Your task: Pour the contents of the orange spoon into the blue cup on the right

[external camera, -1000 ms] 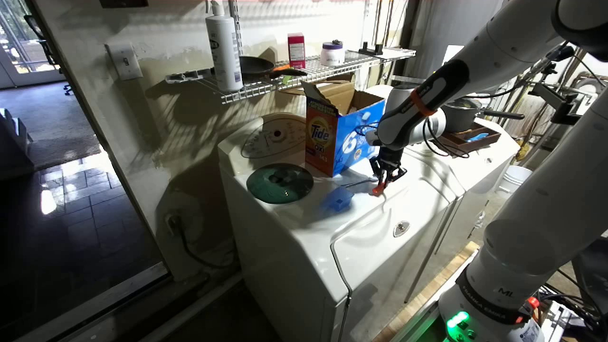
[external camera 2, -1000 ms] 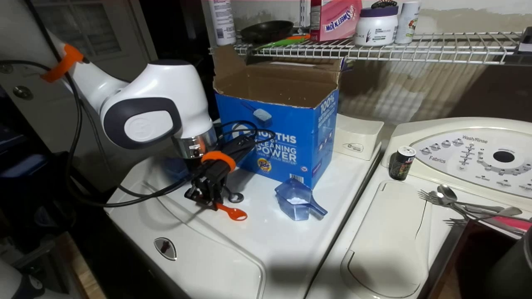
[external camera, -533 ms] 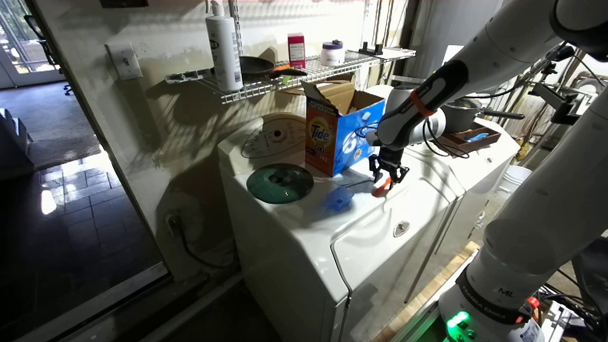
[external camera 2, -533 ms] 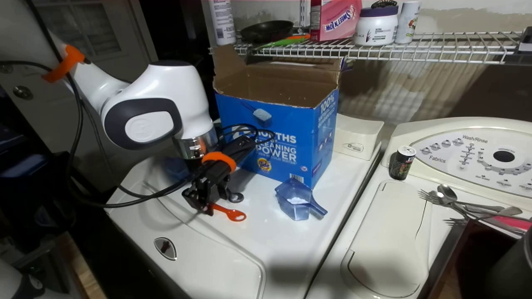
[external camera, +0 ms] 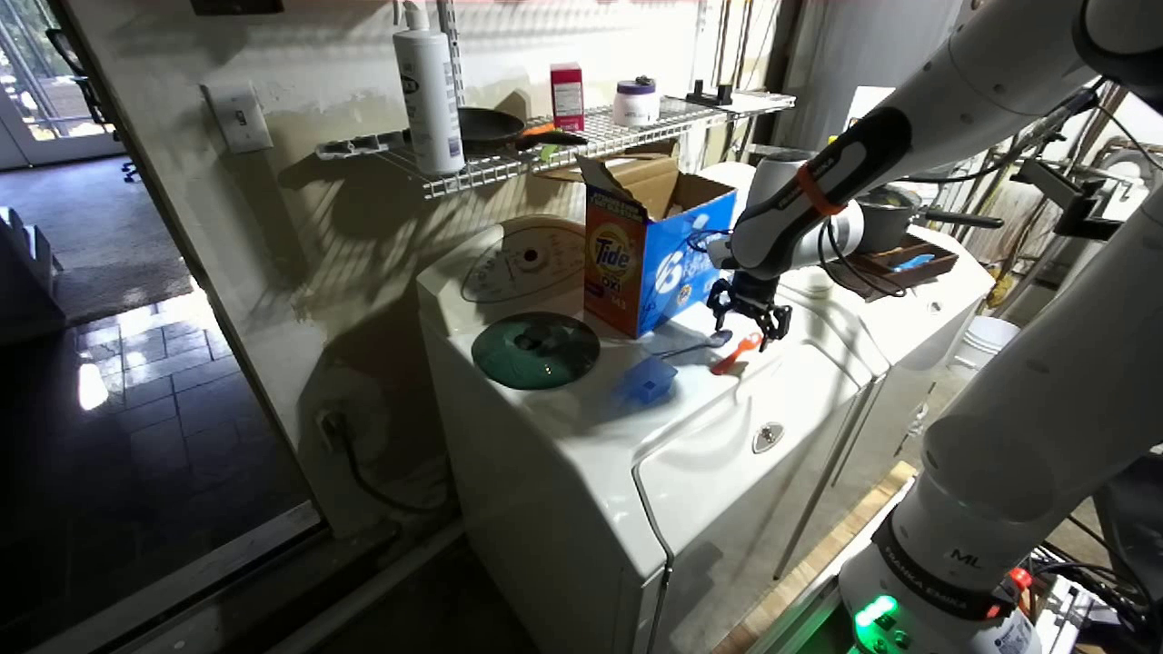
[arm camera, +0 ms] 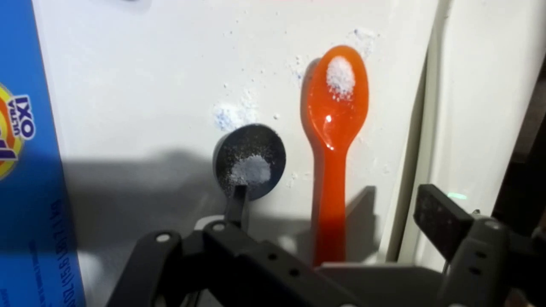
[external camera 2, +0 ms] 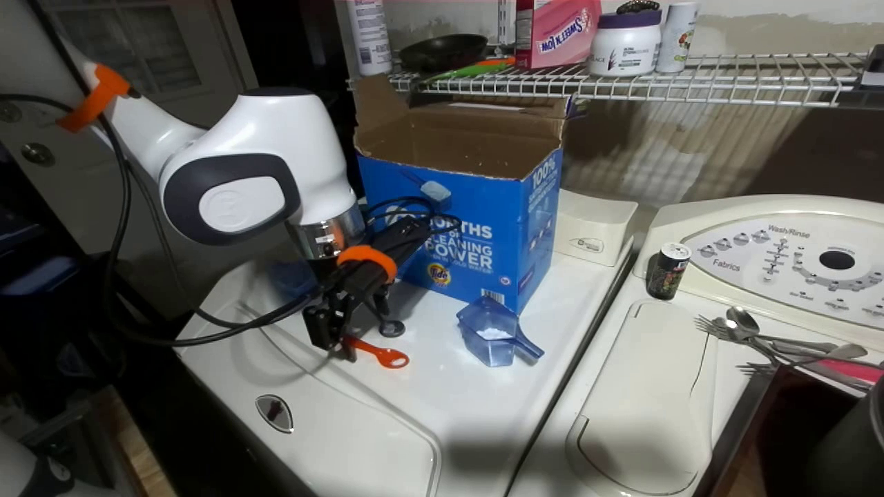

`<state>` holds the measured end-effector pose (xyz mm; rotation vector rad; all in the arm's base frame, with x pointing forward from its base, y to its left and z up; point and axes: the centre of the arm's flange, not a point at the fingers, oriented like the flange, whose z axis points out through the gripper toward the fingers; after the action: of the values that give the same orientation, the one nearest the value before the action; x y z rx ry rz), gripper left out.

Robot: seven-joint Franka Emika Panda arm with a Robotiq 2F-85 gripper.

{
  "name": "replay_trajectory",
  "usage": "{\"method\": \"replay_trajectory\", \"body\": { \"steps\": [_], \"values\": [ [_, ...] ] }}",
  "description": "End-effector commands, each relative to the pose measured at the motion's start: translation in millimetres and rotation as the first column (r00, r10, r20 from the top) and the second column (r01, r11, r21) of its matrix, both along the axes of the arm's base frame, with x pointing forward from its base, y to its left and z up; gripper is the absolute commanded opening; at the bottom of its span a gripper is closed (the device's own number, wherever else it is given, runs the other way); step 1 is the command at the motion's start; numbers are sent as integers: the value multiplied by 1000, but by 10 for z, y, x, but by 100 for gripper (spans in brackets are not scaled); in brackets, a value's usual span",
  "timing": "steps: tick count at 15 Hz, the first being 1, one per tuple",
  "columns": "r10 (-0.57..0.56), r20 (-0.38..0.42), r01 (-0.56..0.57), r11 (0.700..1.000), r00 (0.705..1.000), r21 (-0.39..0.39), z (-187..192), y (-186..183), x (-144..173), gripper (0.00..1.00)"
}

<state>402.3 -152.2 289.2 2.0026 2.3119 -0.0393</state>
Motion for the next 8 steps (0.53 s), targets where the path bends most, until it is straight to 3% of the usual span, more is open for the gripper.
{"method": "replay_trajectory", "body": {
  "steps": [1, 8],
  "values": [
    [21, 36, -20, 1000, 999, -22, 272, -38, -141, 100],
    [33, 54, -32, 999, 998, -26, 823, -36, -272, 100]
  ]
}}
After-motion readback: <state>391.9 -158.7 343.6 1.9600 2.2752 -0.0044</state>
